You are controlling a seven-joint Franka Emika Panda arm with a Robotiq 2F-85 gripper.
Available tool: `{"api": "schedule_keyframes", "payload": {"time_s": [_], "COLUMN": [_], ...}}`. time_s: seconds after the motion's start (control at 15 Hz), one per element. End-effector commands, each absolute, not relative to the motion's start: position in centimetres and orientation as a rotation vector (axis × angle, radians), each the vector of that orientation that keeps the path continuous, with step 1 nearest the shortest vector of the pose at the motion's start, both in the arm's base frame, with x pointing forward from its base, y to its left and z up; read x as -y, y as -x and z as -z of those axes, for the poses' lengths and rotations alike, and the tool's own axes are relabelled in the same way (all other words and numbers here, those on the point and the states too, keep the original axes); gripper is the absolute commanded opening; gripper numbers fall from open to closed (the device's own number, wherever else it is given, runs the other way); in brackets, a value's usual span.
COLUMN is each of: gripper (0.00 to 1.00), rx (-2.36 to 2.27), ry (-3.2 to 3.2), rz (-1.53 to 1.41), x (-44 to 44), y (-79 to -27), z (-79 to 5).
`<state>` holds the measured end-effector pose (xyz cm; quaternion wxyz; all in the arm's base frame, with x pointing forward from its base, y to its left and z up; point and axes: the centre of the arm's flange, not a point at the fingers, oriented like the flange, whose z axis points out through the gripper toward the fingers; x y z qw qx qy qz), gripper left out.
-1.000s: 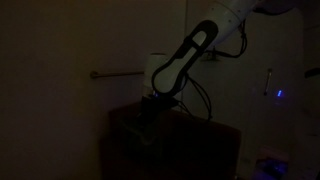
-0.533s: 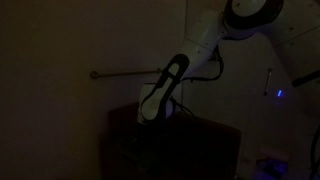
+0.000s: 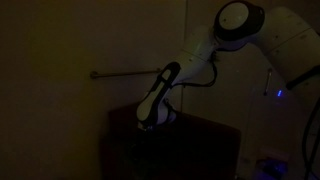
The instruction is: Use the towel to clean the left armrest of the chair
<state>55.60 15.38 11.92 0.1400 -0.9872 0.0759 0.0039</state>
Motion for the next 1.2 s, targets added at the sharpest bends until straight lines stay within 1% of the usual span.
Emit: {"api": "schedule_keyframes", "payload": {"time_s": [0.0, 0.33, 0.47, 0.6, 0.93, 1.13], "gripper": [0.54, 0.87, 0.98, 1.0, 1.0, 1.0], "rx": [-0.184, -0.168, -0.156, -0.144, -0.011, 0.091], "ry": [2.812, 2.821, 2.832, 2.854, 2.944, 3.017], "rz": [-0.041, -0.028, -0.005, 0.028, 0.117, 0.135], "x": [-15.6, -16.1, -16.2, -16.1, -16.6, -16.7], "y": [-55.9, -56.0, -56.3, -56.9, -59.3, -59.5], "z": [-11.1, -12.4, -13.3, -14.9, -22.0, -25.7]}}
